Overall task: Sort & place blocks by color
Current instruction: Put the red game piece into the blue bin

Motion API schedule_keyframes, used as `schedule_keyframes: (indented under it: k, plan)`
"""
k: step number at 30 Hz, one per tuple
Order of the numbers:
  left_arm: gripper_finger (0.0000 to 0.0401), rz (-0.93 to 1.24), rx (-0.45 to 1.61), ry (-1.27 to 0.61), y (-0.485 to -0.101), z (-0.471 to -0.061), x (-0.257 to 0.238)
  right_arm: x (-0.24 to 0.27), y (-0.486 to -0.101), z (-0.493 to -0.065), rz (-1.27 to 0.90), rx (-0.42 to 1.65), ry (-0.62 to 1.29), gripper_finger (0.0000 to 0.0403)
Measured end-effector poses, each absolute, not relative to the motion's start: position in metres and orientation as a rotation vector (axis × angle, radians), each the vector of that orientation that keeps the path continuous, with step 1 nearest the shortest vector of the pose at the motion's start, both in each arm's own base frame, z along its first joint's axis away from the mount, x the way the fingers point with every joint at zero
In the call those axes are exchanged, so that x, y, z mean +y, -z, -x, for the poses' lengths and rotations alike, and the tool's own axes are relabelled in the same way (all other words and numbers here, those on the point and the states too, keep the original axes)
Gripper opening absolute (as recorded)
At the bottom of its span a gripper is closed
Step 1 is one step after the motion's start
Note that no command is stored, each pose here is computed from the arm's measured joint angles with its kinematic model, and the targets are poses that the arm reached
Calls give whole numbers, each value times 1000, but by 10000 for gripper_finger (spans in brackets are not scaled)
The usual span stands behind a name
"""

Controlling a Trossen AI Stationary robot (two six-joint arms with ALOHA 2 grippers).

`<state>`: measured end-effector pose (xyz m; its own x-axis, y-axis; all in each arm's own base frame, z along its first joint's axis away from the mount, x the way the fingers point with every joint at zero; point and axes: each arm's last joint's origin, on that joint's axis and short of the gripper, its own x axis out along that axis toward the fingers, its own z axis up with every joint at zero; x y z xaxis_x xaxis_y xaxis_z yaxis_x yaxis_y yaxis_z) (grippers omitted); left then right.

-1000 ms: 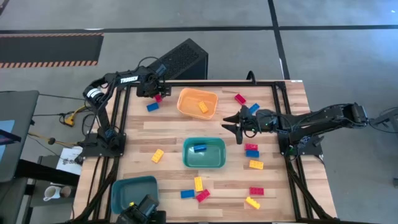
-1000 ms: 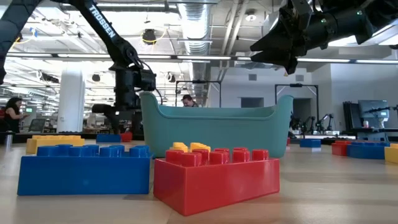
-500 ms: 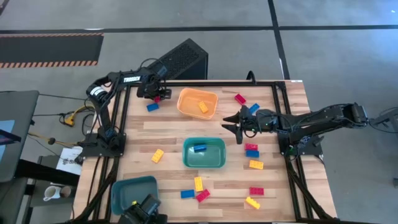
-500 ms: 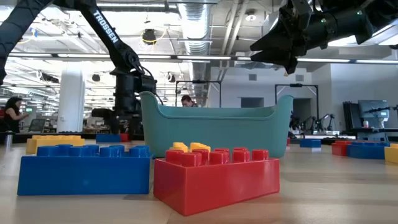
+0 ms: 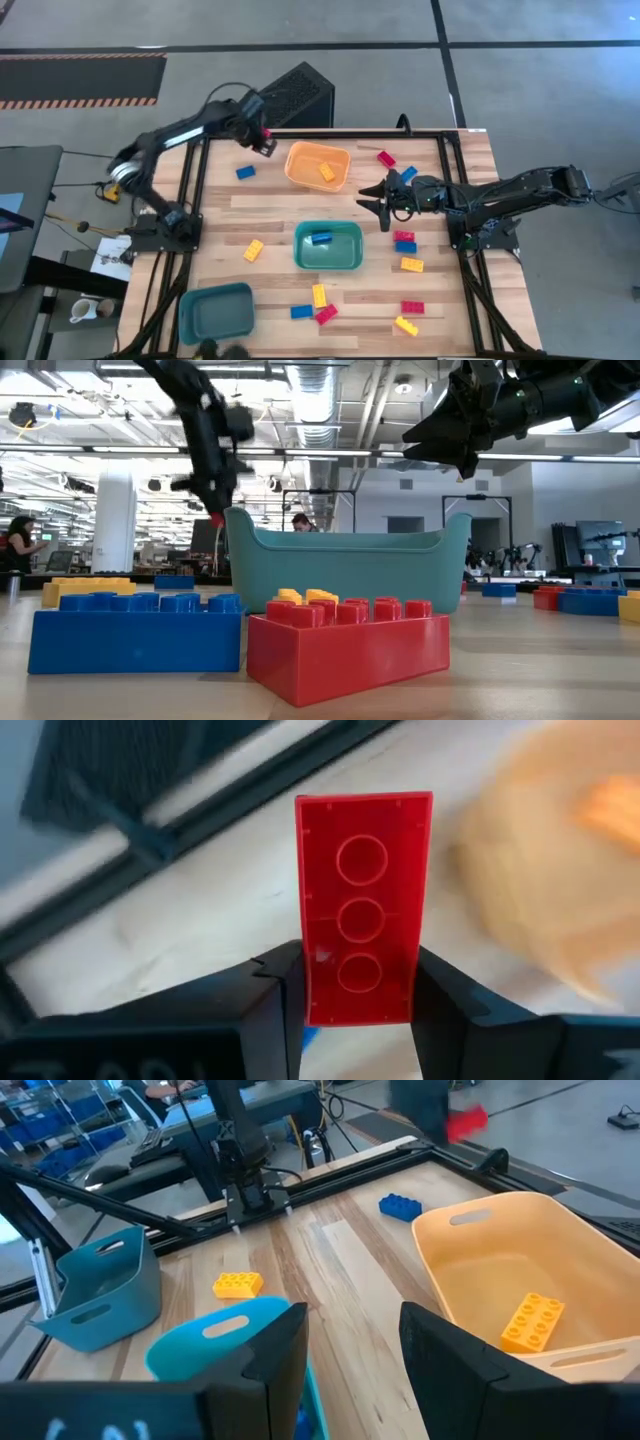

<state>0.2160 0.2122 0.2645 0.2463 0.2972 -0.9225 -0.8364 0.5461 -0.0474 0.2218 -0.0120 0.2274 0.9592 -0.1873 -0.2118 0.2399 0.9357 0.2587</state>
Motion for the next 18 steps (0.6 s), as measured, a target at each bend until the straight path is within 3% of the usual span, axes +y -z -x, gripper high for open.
schedule_keyframes:
  k: [8,18]
  plan:
    - [98,376,902,-439,-305,-207,65,-12,-227,-222,-272,189,220,182]
    - [98,402,1006,-25,-283,-168,-71,-12,-228,-222,-272,181,221,182]
